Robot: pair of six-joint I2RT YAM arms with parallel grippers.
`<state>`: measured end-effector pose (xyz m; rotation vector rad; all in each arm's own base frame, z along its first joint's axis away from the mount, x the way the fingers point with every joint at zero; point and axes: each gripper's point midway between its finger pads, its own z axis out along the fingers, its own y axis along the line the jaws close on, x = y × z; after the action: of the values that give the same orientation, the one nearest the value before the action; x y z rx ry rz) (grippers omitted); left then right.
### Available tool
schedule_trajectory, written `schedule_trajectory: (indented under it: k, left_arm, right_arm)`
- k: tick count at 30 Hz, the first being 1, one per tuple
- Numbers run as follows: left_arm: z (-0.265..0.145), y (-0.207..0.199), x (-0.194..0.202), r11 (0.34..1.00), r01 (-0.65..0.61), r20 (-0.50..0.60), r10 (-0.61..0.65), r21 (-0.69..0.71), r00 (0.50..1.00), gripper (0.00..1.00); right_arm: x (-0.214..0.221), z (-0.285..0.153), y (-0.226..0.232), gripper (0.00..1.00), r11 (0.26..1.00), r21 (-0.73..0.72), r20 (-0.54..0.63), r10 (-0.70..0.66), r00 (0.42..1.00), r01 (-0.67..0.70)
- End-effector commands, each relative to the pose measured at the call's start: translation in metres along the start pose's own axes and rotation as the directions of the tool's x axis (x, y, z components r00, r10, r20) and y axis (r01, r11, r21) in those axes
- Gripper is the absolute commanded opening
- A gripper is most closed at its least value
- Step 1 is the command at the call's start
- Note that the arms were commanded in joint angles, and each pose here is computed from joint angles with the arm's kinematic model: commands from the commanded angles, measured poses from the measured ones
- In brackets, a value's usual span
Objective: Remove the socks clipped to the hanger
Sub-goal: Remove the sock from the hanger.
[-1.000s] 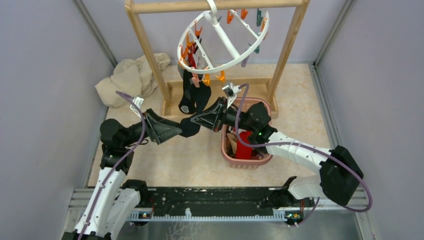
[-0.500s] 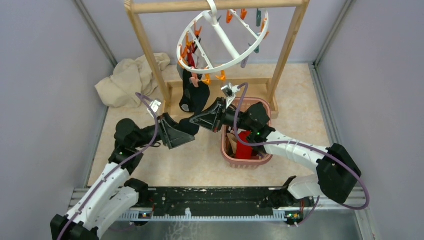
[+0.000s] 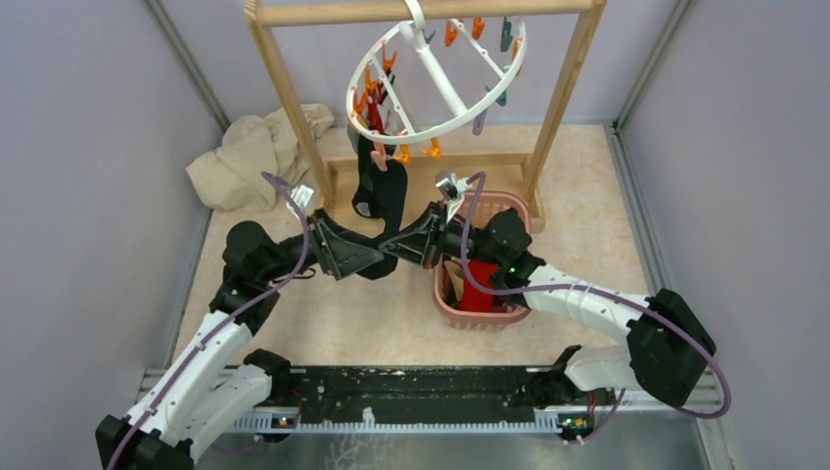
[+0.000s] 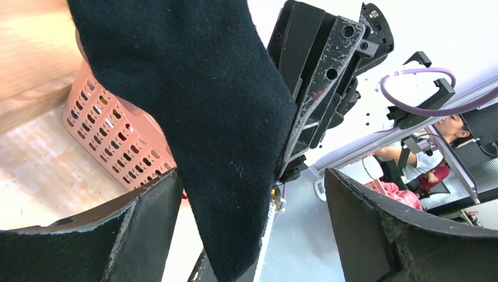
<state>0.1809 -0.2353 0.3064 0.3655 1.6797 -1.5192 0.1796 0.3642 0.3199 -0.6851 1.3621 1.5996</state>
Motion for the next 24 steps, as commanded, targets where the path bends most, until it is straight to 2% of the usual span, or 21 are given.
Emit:
schedule_trajectory:
  k: [1,4,13,22,24]
  left_arm:
    - [0.0022,-0.0056,-0.0095,0.999,-0.038,0.018,0.038,0.006,0.999,0.93]
    - [0.0029,-0.0066,-0.0091,0.999,-0.036,0.017,0.035,0.019,0.999,0.83]
    - [0.004,-0.0063,-0.0061,0.999,-0.02,0.012,0.02,0.038,1.0,0.61]
    - [0.0024,-0.0109,-0.0038,0.998,-0.015,0.001,0.015,0.055,1.0,0.44]
    - [0.0015,-0.011,-0.0029,0.998,-0.016,0.002,0.016,0.054,1.0,0.36]
  right_arm:
    - [-0.0196,-0.0073,0.0145,0.0,0.997,-0.024,0.061,-0.066,0.996,0.067]
    - [-0.0199,-0.0087,0.0153,0.0,0.997,-0.022,0.064,-0.067,0.996,0.069]
    - [-0.0176,-0.0114,0.0128,0.0,0.998,-0.006,0.066,-0.066,0.996,0.067]
    - [-0.0217,-0.0097,0.0099,0.0,0.997,0.011,0.079,-0.073,0.994,0.072]
    - [-0.0221,-0.0085,0.0095,0.0,0.997,0.009,0.079,-0.073,0.994,0.072]
